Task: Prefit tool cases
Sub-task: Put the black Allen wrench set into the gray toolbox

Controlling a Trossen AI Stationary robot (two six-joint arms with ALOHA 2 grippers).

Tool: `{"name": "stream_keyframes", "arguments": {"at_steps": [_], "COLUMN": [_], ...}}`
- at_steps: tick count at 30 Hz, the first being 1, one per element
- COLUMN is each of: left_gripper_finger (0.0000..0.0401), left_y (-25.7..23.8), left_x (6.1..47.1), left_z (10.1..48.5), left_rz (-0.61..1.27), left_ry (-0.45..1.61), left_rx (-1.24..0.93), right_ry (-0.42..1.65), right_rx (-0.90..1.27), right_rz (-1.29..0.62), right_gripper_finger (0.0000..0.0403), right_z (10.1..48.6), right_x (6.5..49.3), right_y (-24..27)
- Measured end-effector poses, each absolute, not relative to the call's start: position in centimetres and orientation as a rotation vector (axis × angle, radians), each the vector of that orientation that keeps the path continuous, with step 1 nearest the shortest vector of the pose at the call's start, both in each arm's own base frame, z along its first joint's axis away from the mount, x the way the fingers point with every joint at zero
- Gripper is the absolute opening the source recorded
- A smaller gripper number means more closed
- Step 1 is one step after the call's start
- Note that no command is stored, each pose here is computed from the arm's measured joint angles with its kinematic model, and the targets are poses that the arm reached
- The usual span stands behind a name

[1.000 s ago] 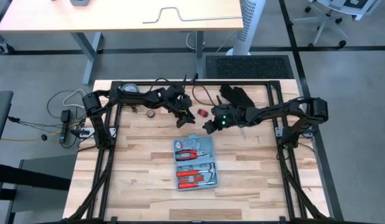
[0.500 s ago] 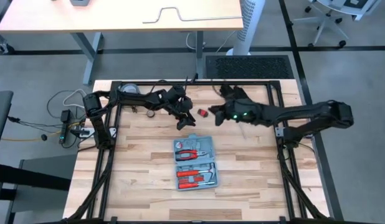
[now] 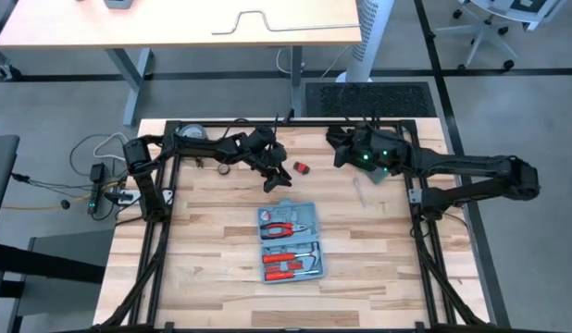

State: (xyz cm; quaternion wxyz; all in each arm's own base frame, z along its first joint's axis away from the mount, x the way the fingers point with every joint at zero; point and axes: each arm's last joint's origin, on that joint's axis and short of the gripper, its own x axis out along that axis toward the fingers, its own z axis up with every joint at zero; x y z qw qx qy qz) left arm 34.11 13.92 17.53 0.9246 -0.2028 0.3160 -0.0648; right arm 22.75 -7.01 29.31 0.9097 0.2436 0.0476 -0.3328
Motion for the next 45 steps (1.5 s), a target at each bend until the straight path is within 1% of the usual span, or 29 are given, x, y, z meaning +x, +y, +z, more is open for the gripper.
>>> {"name": "stream_keyframes", "arguments": {"at_steps": [21, 45], "left_gripper_finger": [0.0130, 0.0130], "left_y": [13.88, 13.92], "left_x": [34.11, 34.14], "left_z": [17.55, 17.58], "left_rz": [-0.148, -0.143], "left_ry": [0.647, 0.642], "left_rx": [-0.422, -0.406], "right_ry": [0.092, 0.091], "right_rx": [0.511, 0.506], "right_rz": [-0.715, -0.702], "right_gripper_finger": [0.0123, 0.0123], "right_z": [29.24, 29.29], "right_x": [22.58, 22.63], "right_y": [-7.72, -7.66]}}
